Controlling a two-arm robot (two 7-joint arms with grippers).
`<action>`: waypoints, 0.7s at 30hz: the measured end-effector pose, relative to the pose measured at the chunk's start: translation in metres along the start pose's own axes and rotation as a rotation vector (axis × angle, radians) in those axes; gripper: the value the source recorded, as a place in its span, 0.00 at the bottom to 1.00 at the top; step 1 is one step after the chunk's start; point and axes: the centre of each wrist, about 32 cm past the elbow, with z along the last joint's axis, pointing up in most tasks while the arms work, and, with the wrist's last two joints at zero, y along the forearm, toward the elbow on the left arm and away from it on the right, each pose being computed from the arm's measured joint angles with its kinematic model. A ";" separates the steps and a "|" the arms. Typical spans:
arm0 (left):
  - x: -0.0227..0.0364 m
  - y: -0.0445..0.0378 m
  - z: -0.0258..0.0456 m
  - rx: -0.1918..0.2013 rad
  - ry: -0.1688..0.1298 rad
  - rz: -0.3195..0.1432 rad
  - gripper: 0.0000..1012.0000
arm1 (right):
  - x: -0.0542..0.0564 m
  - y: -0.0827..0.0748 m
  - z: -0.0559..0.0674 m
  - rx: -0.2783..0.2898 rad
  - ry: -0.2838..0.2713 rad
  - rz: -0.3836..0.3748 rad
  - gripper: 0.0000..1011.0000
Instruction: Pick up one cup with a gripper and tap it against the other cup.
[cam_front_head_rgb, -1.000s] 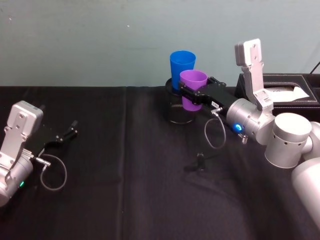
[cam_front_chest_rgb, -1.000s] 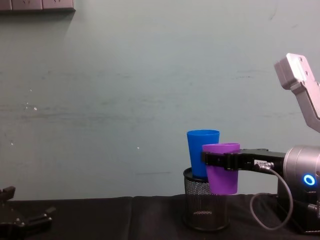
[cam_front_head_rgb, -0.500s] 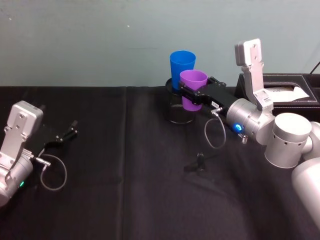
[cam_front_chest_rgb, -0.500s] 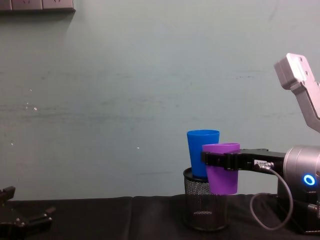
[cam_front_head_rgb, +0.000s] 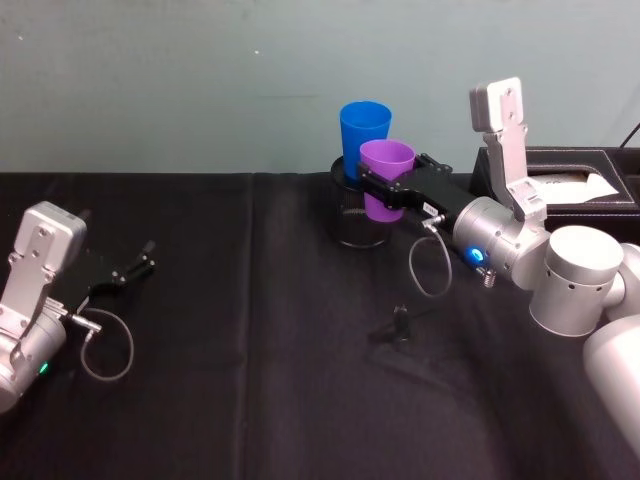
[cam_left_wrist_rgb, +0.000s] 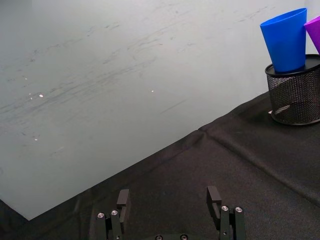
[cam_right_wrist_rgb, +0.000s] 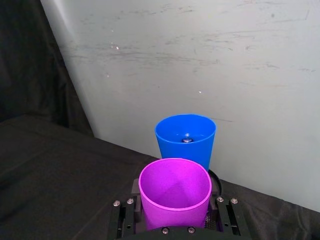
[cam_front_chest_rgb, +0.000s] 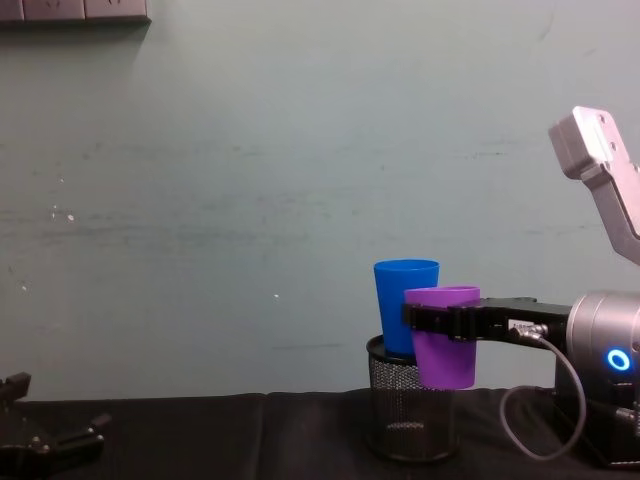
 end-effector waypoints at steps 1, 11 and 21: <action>0.0000 0.0000 0.0000 0.000 0.000 0.000 0.99 | 0.000 0.000 0.000 0.000 0.000 0.000 0.73; 0.0000 0.0000 0.0000 0.000 0.000 0.000 0.99 | 0.000 0.000 0.000 0.000 0.000 0.000 0.73; 0.0000 0.0000 0.0000 0.000 0.000 0.000 0.99 | 0.000 0.000 0.000 0.000 0.000 0.000 0.73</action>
